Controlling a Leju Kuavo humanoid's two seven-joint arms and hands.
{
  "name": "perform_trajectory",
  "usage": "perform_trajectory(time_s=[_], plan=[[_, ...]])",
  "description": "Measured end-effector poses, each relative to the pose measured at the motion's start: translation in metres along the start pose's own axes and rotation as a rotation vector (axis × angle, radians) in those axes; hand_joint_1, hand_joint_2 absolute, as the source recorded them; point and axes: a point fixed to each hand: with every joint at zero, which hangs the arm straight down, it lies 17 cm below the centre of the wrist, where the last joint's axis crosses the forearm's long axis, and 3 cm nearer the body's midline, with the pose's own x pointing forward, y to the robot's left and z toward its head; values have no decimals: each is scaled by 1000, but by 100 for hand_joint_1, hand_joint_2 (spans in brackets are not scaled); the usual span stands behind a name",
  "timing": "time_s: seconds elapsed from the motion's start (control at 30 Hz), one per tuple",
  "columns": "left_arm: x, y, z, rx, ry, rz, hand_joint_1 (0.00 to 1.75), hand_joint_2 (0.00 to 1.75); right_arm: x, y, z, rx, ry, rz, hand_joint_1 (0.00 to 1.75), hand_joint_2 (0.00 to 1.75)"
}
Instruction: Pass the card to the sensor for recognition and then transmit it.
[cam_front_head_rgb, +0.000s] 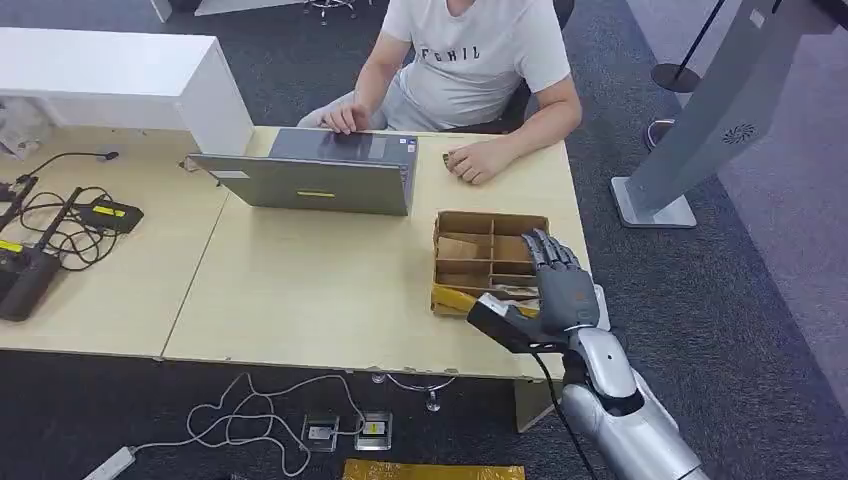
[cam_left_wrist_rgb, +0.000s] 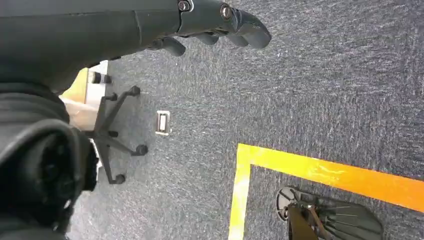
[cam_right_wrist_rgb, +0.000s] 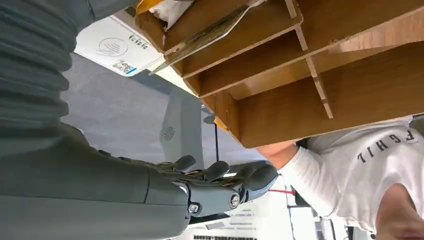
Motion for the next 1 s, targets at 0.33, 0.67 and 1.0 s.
perform_trajectory(time_s=[0.33,0.67,1.0], plan=[[0,0,0,0,-1,1,0,0,-4,4,-4,17,9,12,0,175],[-1,2,0,1,0,1,0,0,-16,6,-4,31,31,25,0,175],[0,2,0,1,-4,0,0,0,-24,6,-3,36,58,31,0,175]])
